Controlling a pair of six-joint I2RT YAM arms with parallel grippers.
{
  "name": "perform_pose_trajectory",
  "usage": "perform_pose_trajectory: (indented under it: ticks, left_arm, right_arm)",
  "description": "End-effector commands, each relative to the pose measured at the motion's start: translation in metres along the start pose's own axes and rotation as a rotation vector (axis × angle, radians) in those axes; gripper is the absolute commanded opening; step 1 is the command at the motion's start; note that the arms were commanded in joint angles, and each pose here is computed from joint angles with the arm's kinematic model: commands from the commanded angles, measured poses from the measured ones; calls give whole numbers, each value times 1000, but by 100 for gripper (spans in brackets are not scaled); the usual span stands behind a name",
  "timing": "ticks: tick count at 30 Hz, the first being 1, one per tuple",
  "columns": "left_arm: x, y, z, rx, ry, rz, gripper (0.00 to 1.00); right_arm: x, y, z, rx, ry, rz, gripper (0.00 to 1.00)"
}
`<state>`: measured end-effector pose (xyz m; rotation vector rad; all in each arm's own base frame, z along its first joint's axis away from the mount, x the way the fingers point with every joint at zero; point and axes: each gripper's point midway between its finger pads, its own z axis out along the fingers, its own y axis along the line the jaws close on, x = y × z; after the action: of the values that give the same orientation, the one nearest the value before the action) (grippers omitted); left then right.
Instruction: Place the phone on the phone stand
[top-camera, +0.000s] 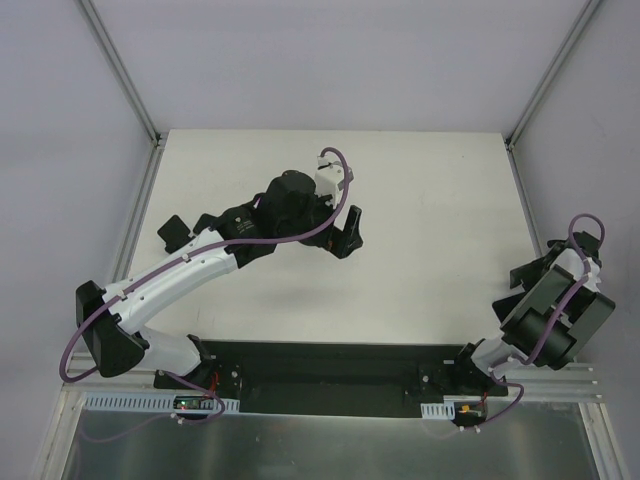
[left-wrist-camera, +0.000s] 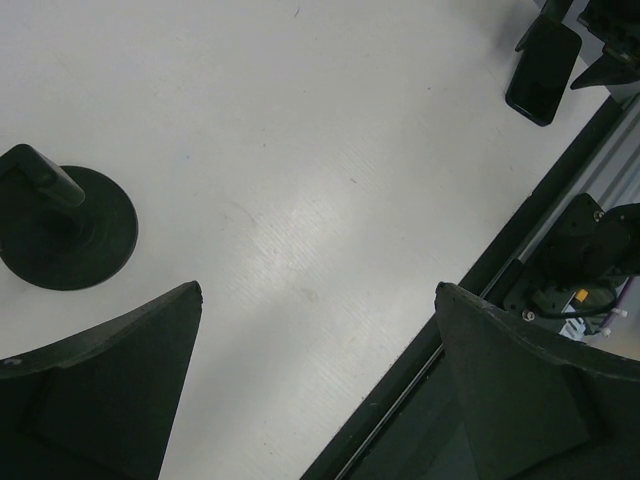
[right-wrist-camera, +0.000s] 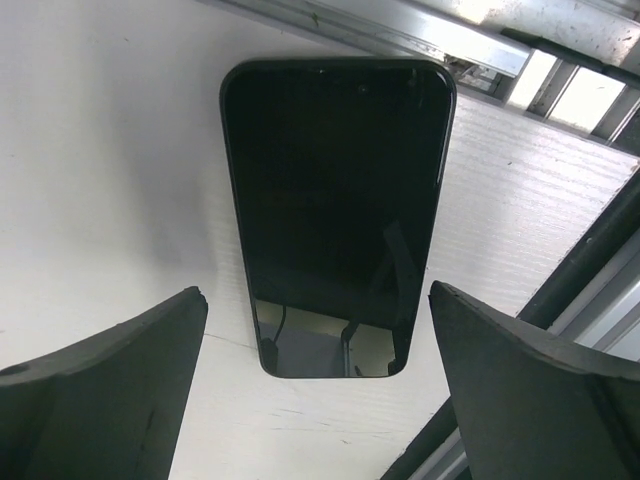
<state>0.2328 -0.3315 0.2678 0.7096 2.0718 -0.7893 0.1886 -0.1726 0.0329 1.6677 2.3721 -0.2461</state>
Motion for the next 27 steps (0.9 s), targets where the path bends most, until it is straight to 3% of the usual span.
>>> perform_pose_trajectory:
  ticks: [1, 11, 23, 27]
  left_arm:
    - [-10, 0, -4, -9, -36, 30, 99]
    - [-7, -1, -2, -9, -29, 37, 99]
    - [-9, -2, -4, -10, -37, 42, 99]
    - [-11, -1, -6, -14, -41, 46, 99]
  right_arm:
    - [5, -5, 6, 0, 25, 17, 96]
    - [13, -9, 17, 1, 64, 55, 99]
    - [20, -3, 23, -29, 97, 54, 81]
    - [21, -1, 24, -42, 105, 45, 67]
